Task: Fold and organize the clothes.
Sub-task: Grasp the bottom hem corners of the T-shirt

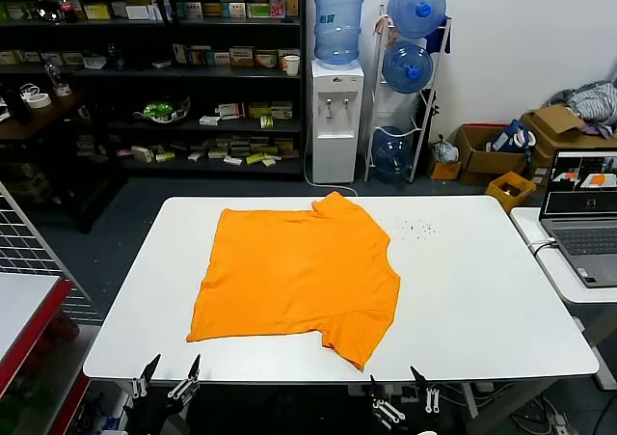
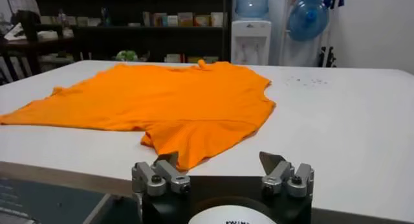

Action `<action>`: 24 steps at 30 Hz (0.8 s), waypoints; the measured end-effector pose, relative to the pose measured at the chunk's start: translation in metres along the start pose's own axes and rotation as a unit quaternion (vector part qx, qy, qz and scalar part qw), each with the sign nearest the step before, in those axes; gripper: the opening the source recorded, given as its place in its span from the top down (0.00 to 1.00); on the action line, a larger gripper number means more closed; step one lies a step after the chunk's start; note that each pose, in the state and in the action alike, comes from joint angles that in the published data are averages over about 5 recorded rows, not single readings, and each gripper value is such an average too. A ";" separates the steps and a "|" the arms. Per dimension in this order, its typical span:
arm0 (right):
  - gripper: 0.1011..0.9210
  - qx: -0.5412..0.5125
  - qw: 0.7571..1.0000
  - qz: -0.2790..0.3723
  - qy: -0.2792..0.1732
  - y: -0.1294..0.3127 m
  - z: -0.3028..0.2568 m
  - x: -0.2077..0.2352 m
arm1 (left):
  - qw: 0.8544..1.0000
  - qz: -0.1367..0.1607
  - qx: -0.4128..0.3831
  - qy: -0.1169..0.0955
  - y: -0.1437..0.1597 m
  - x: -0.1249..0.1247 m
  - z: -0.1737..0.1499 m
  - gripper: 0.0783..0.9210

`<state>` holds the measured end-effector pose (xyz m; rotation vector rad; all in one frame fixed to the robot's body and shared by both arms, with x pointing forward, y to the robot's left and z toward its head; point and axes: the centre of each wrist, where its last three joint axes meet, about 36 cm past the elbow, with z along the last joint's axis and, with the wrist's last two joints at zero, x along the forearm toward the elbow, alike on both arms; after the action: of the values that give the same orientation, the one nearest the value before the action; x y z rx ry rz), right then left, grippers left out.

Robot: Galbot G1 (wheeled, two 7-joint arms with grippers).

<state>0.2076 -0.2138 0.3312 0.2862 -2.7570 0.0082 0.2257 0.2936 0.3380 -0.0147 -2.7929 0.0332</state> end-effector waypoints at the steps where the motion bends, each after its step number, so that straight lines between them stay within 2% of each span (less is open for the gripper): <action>1: 0.12 0.000 1.000 0.000 0.000 0.000 0.000 -0.001 | 1.000 0.000 0.001 0.000 0.000 0.000 0.000 0.12; 8: 0.12 -0.003 1.000 0.007 -0.008 0.001 -0.005 -0.021 | 1.000 0.004 0.004 0.002 -0.001 -0.012 -0.002 0.12; 16: 0.12 -0.009 1.000 0.011 -0.001 0.008 -0.006 -0.058 | 1.000 0.009 -0.004 0.007 0.004 -0.046 -0.009 0.12; 24: 0.12 -0.013 1.000 0.000 0.019 0.030 0.003 -0.078 | 1.000 0.000 -0.006 0.024 0.017 -0.070 -0.006 0.12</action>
<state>0.2718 -0.1688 0.3015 0.2757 -2.7172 -0.0223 0.2939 0.3092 0.3196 -0.0171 -2.7461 0.0153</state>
